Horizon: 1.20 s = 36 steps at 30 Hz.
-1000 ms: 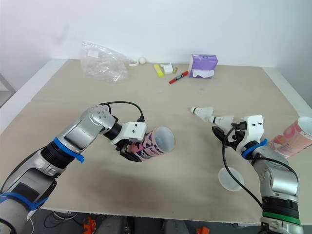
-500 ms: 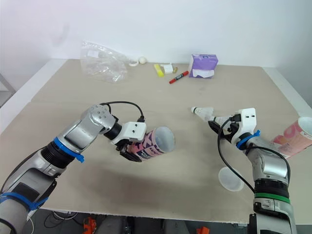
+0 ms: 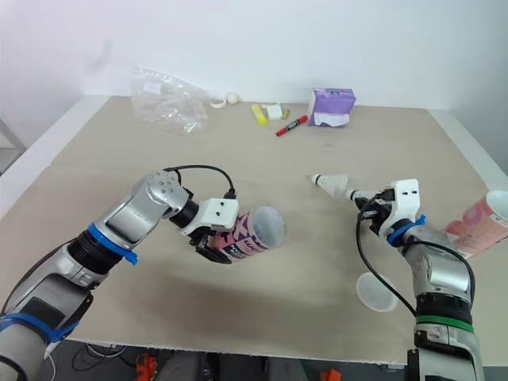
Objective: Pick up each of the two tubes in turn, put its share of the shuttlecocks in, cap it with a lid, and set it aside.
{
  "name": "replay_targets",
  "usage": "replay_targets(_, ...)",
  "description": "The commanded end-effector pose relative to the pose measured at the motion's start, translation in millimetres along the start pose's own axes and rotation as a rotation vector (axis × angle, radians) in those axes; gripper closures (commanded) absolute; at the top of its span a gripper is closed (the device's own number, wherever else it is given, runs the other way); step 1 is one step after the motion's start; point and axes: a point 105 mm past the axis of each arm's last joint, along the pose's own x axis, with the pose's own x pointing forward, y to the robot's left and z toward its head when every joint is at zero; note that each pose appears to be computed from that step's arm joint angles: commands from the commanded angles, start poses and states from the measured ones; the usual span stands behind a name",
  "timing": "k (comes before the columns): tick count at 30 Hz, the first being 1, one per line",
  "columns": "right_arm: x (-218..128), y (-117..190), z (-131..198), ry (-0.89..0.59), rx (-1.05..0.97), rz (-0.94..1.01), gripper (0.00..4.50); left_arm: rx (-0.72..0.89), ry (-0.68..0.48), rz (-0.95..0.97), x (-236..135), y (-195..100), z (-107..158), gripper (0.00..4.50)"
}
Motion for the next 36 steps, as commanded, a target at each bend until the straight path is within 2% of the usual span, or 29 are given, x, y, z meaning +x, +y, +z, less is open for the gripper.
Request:
replay_targets(1, -19.7, 8.5, 57.3, -0.141, -0.187, 0.025, 4.45, -0.049, 0.052, 0.024, 5.6, 2.4, -16.8, 1.14)
replay_targets(6, -53.6, 64.0, 125.3, -0.281, -0.577, 0.225, 4.45, -0.048, 0.055, 0.022, 4.6, 2.8, -18.1, 1.14)
replay_targets(10, -84.4, 122.6, 148.4, -0.349, -0.817, 0.502, 4.45, -0.049, 0.056, 0.018, 4.9, 2.6, -19.1, 1.14)
replay_targets(14, -105.3, 164.3, 130.8, -0.308, -1.043, 0.719, 4.45, -0.051, 0.059, 0.013, 6.2, 2.5, -20.2, 1.14)
replay_targets(16, -110.8, 171.9, 116.4, -0.265, -1.108, 0.781, 4.45, -0.052, 0.057, 0.012, 6.8, 2.7, -19.6, 1.14)
replay_targets(27, -111.7, 187.7, 96.9, -0.283, -1.094, 0.874, 4.45, -0.054, 0.056, 0.013, 7.3, 2.2, -19.5, 1.14)
replay_targets(28, -111.7, 188.7, 96.4, -0.287, -1.09, 0.88, 3.81, -0.054, 0.056, 0.014, 7.4, 2.2, -19.3, 1.14)
replay_targets(30, -112.0, 191.1, 94.0, -0.282, -1.076, 0.902, 3.09, -0.054, 0.056, 0.016, 7.5, 2.3, -19.3, 1.14)
replay_targets(31, -111.7, 191.9, 93.7, -0.282, -1.07, 0.906, 2.43, -0.055, 0.056, 0.016, 7.6, 2.2, -19.4, 1.14)
replay_targets(32, -111.5, 192.6, 93.2, -0.28, -1.067, 0.912, 2.24, -0.056, 0.055, 0.017, 7.6, 2.1, -19.4, 1.14)
replay_targets(33, -111.2, 193.7, 94.3, -0.288, -1.069, 0.911, 1.49, -0.057, 0.055, 0.017, 7.7, 1.8, -19.6, 1.14)
replay_targets(35, -110.4, 196.0, 98.9, -0.309, -1.031, 0.904, 0.73, -0.059, 0.055, 0.016, 7.7, 1.1, -19.9, 1.14)
replay_targets(36, -109.0, 195.4, 103.5, -0.325, -0.996, 0.883, 0.62, -0.06, 0.055, 0.016, 7.8, 0.9, -20.1, 1.14)
